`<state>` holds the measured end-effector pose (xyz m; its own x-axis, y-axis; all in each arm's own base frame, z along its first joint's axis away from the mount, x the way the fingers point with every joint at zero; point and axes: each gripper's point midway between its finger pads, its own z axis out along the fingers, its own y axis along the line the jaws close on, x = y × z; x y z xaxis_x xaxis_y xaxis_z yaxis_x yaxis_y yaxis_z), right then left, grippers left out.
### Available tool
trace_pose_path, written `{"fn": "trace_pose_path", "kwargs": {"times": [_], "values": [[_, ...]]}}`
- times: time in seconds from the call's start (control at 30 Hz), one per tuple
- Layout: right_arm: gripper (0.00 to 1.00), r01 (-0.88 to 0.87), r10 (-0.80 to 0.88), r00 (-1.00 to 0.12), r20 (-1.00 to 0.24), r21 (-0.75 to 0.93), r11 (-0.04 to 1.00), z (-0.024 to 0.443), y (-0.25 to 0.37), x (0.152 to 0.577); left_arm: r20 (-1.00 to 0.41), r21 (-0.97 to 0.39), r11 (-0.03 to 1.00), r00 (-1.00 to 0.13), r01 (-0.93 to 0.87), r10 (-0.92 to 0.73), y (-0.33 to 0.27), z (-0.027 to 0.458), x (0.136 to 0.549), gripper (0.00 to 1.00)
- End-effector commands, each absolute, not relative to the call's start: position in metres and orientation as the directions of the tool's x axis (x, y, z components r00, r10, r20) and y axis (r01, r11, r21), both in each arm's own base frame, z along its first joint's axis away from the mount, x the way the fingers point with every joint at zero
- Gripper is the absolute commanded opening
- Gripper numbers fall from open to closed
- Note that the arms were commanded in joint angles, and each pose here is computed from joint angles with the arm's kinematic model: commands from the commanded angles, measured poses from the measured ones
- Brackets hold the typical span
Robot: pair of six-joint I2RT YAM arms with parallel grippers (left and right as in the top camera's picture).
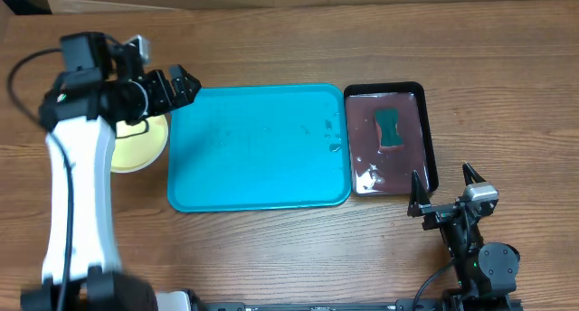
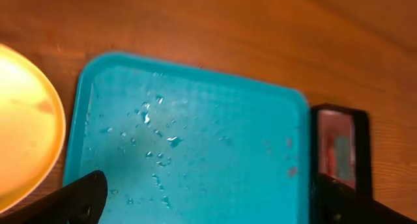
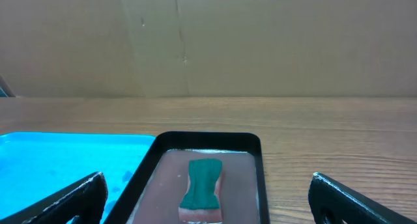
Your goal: Clean dirty plates on tray and stack at the side
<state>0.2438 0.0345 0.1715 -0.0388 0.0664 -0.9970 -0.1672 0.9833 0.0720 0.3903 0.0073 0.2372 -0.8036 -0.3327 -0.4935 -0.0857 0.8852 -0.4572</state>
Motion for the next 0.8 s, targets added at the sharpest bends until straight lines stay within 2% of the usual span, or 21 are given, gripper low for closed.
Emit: {"fn": "trace_pose_path", "kwargs": {"times": [0.0, 0.2, 0.47, 0.63, 0.73, 0.77], "values": [[1.00, -0.154, 0.063, -0.030, -0.998, 0.067, 0.986, 0.171, 0.032, 0.244, -0.550, -0.411, 0.910, -0.780, -0.057, -0.297, 0.005, 0.261, 0.371, 1.00], [1.00, -0.154, 0.063, -0.030, -0.998, 0.067, 0.986, 0.171, 0.032, 0.244, -0.533, -0.323, 0.939, -0.798, -0.116, -0.282, 0.006, 0.260, 0.326, 1.00], [1.00, -0.154, 0.063, -0.030, -0.998, 0.067, 0.986, 0.171, 0.032, 0.244, -0.638, -0.283, 0.958, -0.735, -0.051, -0.228, -0.011, 0.222, 0.277, 1.00], [1.00, -0.154, 0.063, -0.030, -0.998, 0.067, 0.986, 0.171, 0.032, 0.244, -0.785, -0.264, 0.965, -0.583, 0.007, -0.210, -0.013, 0.220, 0.260, 1.00], [1.00, -0.154, 0.063, -0.030, -0.998, 0.067, 0.986, 0.171, 0.032, 0.244, -0.881, -0.243, 0.969, -0.429, 0.050, -0.199, -0.014, 0.235, 0.254, 1.00], [1.00, -0.154, 0.063, -0.030, -0.998, 0.067, 0.986, 0.171, 0.032, 0.244, -0.929, -0.232, 0.970, -0.312, 0.077, -0.198, -0.014, 0.249, 0.252, 1.00]]}}
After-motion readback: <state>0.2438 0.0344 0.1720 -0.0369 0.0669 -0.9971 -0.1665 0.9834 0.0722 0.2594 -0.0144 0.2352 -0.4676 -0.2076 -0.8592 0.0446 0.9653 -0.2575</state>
